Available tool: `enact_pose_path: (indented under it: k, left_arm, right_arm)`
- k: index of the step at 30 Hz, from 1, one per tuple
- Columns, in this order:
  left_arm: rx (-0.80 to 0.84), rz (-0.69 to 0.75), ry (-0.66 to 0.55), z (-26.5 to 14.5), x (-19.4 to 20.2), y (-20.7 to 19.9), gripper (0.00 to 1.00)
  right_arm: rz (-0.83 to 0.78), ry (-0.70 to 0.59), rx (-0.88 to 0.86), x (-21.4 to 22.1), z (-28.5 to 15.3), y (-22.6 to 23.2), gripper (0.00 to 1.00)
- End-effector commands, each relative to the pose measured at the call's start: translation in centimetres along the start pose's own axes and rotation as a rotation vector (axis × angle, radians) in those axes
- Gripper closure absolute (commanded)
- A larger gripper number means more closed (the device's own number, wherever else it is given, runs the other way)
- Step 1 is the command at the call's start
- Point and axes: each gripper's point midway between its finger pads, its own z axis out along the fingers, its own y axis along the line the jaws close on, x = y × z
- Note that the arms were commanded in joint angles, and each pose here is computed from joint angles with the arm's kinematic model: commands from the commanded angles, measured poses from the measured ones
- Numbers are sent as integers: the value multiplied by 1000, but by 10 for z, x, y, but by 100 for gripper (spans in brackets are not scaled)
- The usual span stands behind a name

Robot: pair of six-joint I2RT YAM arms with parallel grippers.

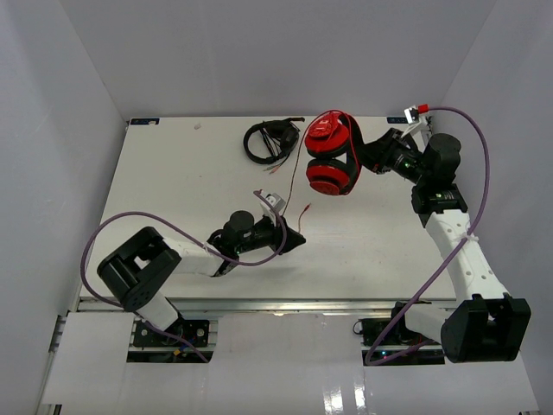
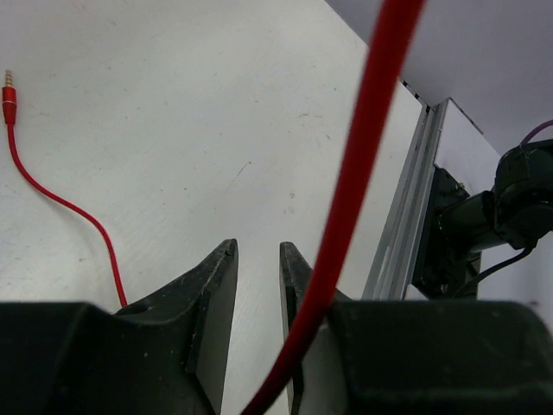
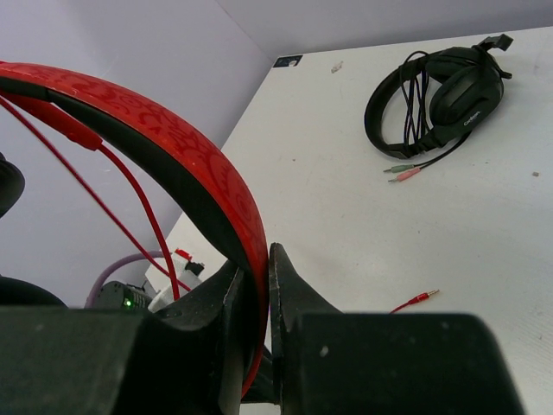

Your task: Wrap the headphones

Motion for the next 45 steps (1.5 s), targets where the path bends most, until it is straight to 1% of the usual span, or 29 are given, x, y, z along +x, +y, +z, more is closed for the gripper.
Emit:
enact_pose_path:
  k: [1, 2, 3, 4, 5, 8, 13, 15, 19, 20, 23, 25, 26, 28, 31, 35, 39, 40, 43, 45]
  left_arm:
    - [-9, 8, -41, 7, -3, -1, 78]
    - [-19, 7, -43, 8, -3, -2, 89]
    - [-33, 12, -50, 10, -4, -3, 96]
    - [-42, 20, -46, 13, -3, -6, 99]
    - [-55, 27, -39, 16, -2, -7, 100]
    - [-97, 50, -19, 29, -2, -14, 100]
    - [-167, 79, 72, 49, 12, -18, 100]
    - [-179, 96, 104, 58, 12, -23, 100]
    - [-186, 124, 197, 71, 28, -31, 100]
    - [-174, 131, 207, 76, 27, -37, 100]
    - [-157, 147, 288, 81, 41, -46, 100]
    - [-135, 168, 314, 87, 41, -55, 100]
    - [-118, 173, 340, 88, 48, -61, 100]
    - [-110, 180, 387, 86, 54, -66, 100]
    - [-73, 216, 420, 84, 52, -88, 100]
    - [-86, 252, 463, 62, 44, -101, 100]
    - [-106, 290, 473, 36, 23, -107, 100]
    - [-108, 300, 456, 31, 13, -111, 100]
    - [-128, 336, 454, 22, -5, -114, 100]
    - [-144, 364, 473, 17, -13, -115, 100]
  right_arm:
    - [-57, -117, -48, -43, -5, 29, 92]
    - [-48, -128, -25, -45, -5, 26, 92]
    - [-46, -133, -11, -46, -5, 23, 92]
    - [-36, -144, 17, -48, -5, 19, 92]
    - [-26, -158, 49, -50, -5, 13, 92]
    - [11, -183, 153, -53, -5, -6, 92]
    - [27, -264, 354, -64, -16, -37, 92]
    - [7, -311, 431, -73, -21, -46, 92]
    - [-45, -355, 528, -79, -26, -61, 92]
    - [-54, -362, 547, -80, -26, -65, 92]
    - [-104, -392, 620, -83, -28, -81, 92]
    - [-167, -385, 664, -78, -25, -89, 92]
    - [-194, -402, 701, -80, -28, -93, 92]
    - [-263, -414, 716, -78, -22, -90, 92]
    - [-369, -400, 791, -71, -25, -103, 92]
    - [-432, -379, 824, -64, -26, -116, 92]
    - [-492, -321, 816, -47, -25, -125, 92]
    - [-503, -313, 815, -45, -24, -127, 92]
    - [-532, -274, 824, -39, -22, -133, 92]
    - [-553, -248, 830, -34, -20, -135, 92]
